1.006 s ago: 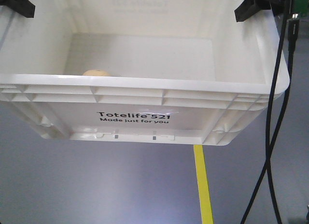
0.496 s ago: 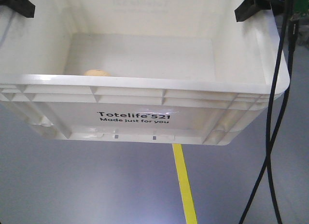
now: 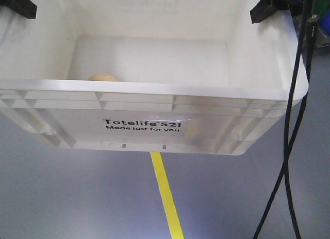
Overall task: Place moving items into box and shelve
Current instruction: 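Hold the tote with both grippers while the base drives away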
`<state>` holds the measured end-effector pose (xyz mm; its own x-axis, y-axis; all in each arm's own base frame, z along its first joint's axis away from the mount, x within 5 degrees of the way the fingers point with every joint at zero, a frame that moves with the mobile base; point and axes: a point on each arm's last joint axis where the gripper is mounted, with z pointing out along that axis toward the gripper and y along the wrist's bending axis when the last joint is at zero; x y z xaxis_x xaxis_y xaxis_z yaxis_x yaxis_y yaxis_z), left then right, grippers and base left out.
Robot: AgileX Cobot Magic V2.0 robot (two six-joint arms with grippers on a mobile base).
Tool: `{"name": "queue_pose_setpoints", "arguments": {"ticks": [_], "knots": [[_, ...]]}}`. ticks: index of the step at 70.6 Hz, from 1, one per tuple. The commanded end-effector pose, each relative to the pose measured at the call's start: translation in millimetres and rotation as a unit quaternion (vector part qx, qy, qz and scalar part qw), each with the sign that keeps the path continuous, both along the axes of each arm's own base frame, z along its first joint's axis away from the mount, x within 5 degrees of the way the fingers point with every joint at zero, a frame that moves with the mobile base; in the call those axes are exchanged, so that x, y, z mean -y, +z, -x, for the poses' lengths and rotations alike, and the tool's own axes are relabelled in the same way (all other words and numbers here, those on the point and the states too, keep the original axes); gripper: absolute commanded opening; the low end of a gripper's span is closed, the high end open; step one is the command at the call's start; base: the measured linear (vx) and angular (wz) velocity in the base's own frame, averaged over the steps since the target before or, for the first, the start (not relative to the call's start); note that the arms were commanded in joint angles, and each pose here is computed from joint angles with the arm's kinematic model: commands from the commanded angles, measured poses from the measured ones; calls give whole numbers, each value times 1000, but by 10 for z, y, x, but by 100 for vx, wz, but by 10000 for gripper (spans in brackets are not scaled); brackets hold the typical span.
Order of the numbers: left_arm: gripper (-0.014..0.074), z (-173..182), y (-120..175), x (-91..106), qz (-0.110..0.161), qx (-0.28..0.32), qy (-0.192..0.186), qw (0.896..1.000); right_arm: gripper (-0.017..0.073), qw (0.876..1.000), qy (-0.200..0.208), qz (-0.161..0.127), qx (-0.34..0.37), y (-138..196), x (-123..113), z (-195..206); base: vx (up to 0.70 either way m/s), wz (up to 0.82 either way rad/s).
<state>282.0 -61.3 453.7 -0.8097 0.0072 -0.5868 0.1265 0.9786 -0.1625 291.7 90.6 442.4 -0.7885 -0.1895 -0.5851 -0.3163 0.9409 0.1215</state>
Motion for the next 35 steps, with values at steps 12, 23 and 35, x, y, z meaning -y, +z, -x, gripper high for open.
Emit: {"name": "queue_pose_setpoints", "arguments": {"ticks": [12,23,35], "knots": [[-17,145,309,-4,25,83,-2,996,-12,998,19,-19,59,303,20,192,48,-43],[-17,145,309,-4,25,83,-2,996,-12,998,19,-20,59,303,19,192,47,-50],[-17,145,309,-4,25,83,-2,996,-12,998,19,-20,59,303,19,192,46,-56]]}}
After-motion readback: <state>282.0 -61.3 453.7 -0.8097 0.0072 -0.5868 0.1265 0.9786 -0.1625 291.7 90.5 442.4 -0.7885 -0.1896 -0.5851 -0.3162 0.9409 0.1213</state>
